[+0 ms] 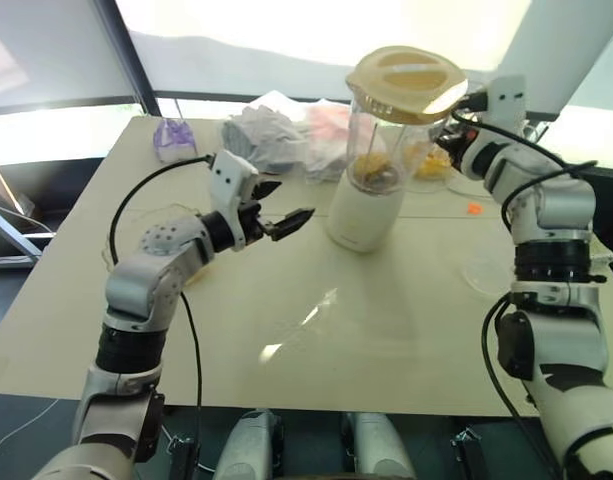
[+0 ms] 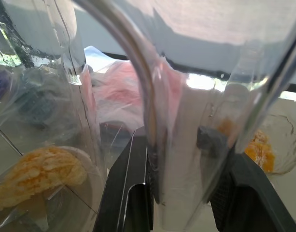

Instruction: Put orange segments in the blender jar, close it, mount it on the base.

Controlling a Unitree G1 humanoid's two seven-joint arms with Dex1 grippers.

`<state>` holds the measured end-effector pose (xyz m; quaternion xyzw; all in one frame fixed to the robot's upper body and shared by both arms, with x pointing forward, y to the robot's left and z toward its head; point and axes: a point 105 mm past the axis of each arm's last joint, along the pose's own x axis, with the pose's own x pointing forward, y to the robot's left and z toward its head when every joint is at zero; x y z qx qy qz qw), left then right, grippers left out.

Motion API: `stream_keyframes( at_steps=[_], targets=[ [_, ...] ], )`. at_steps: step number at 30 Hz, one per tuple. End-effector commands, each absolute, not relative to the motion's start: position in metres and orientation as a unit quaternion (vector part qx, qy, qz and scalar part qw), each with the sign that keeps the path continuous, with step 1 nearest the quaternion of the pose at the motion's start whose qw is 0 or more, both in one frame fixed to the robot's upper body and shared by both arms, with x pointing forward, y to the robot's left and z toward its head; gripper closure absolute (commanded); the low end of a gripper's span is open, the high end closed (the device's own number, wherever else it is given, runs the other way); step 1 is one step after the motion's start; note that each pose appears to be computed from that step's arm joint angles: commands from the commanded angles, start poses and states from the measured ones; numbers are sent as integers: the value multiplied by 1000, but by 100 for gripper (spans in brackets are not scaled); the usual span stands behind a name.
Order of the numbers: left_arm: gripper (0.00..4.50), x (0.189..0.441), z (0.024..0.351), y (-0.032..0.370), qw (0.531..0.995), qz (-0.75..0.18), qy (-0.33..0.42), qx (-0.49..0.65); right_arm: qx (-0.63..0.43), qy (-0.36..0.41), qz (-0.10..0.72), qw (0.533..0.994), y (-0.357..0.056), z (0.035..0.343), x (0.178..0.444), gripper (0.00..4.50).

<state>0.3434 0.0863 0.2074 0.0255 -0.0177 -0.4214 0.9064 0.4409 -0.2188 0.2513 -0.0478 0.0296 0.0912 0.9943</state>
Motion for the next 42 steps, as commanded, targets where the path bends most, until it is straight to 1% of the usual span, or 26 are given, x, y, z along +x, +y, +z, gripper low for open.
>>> stream_keyframes(
  at_steps=[1,5,9,11,12,13,16,17,24,30,33,36,37,40,42],
  targets=[
    [1,344,221,86,906,-420,-46,37,-60,84,85,991,-225,226,446,360],
    [1,344,222,84,907,-418,-47,37,-45,92,88,991,-225,224,449,360],
    [1,345,223,83,907,-416,-49,37,-52,91,81,991,-226,224,450,360],
    [0,345,224,83,908,-415,-49,36,-52,91,75,992,-227,223,450,257],
    [0,345,224,83,908,-415,-49,36,-52,91,73,992,-227,224,450,224],
    [0,345,224,83,908,-415,-49,36,-52,91,71,992,-227,224,450,178],
    [0,345,226,82,908,-415,-51,36,-56,89,58,993,-231,226,448,16],
    [0,345,226,82,908,-415,-51,36,-57,88,54,993,-232,226,448,3],
    [0,342,227,80,907,-417,-52,33,-68,70,4,995,-250,231,434,3],
    [0,341,229,80,907,-416,-54,34,-83,69,-13,994,-256,228,410,3],
    [0,342,231,83,909,-412,-58,34,-80,80,-13,993,-256,218,386,3],
    [0,343,236,89,912,-404,-65,24,-89,73,-6,993,-256,212,354,3],
    [0,344,236,91,913,-401,-64,22,-88,65,-2,994,-255,213,344,3],
    [0,346,229,102,920,-390,-46,8,-63,8,27,998,-255,222,313,3],
    [0,346,222,109,923,-384,-28,-1,-69,-6,71,995,-251,223,289,3]
  ],
)
